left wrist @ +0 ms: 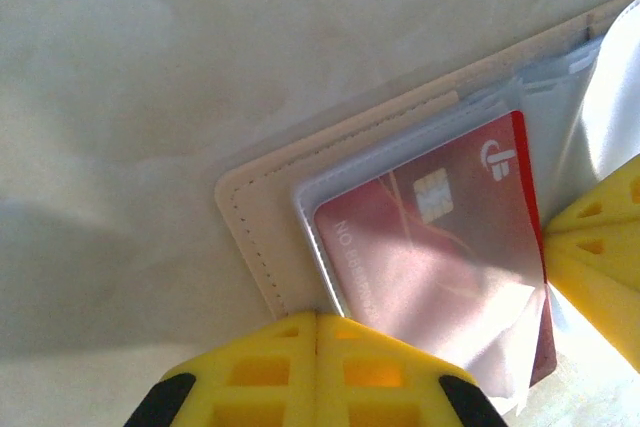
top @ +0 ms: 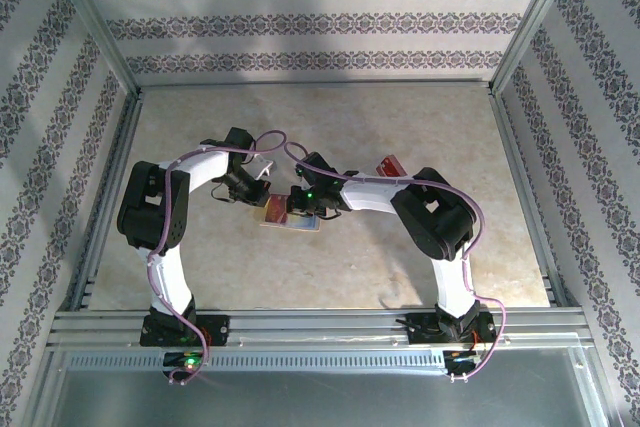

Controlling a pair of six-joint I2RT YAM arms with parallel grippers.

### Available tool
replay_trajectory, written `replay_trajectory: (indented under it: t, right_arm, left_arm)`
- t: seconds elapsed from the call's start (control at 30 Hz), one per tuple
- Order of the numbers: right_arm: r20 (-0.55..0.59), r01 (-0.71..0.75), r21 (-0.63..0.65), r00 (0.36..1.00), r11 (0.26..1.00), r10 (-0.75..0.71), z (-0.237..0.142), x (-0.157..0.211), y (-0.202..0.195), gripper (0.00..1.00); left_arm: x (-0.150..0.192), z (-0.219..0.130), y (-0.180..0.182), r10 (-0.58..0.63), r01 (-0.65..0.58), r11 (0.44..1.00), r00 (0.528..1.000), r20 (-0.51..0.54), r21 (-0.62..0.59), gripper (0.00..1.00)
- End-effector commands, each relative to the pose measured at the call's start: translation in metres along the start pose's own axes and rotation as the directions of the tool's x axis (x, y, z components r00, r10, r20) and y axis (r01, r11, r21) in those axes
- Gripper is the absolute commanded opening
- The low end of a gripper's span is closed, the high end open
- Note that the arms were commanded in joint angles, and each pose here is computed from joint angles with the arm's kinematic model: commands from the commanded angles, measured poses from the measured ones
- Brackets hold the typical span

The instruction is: Put the credit cards into the card holder

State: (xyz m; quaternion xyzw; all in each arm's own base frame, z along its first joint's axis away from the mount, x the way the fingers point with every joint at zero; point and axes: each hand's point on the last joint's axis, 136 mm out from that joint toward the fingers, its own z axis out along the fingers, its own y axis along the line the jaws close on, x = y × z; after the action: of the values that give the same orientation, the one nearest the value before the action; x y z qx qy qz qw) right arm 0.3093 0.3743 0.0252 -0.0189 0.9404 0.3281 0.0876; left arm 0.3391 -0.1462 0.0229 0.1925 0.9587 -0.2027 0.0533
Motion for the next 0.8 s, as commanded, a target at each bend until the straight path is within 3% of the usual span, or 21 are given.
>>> replay_trajectory:
  t: [0.0, 0.13, 0.3, 0.43, 0.63, 0.77]
  right_arm:
    - [0.027, 0.048, -0.027, 0.999, 0.998, -0.047, -0.018, -0.004, 0.017, 0.05]
    - [0.067, 0.058, -0.004, 0.996, 0.998, -0.058, -0.043, -0.004, 0.012, 0.08]
    - [0.106, 0.022, 0.009, 0.994, 1.0, -0.023, -0.062, 0.0, -0.011, 0.1]
    - [0.119, -0.018, 0.002, 0.993, 1.0, 0.018, -0.068, 0.005, -0.028, 0.1]
    - [0.123, -0.042, 0.003, 0.992, 0.999, 0.042, -0.069, 0.007, -0.042, 0.11]
    - [0.134, -0.049, -0.005, 0.99, 0.999, 0.049, -0.068, 0.008, -0.046, 0.12]
  left_arm:
    - [-0.002, -0.003, -0.006, 0.016, -0.016, 1.0, 1.0, 0.006, 0.0, 0.09]
    - [-0.009, -0.021, -0.007, 0.053, -0.051, 0.998, 0.997, 0.05, -0.041, 0.16]
    - [-0.016, -0.034, -0.028, 0.07, -0.069, 0.997, 0.993, 0.099, -0.014, 0.33]
    - [-0.012, -0.022, -0.065, 0.163, -0.163, 0.986, 0.986, 0.043, 0.015, 0.43]
    - [-0.004, 0.006, -0.099, 0.243, -0.241, 0.97, 0.969, -0.054, 0.044, 0.44]
    - [-0.001, 0.019, -0.095, 0.233, -0.232, 0.972, 0.967, -0.101, 0.02, 0.43]
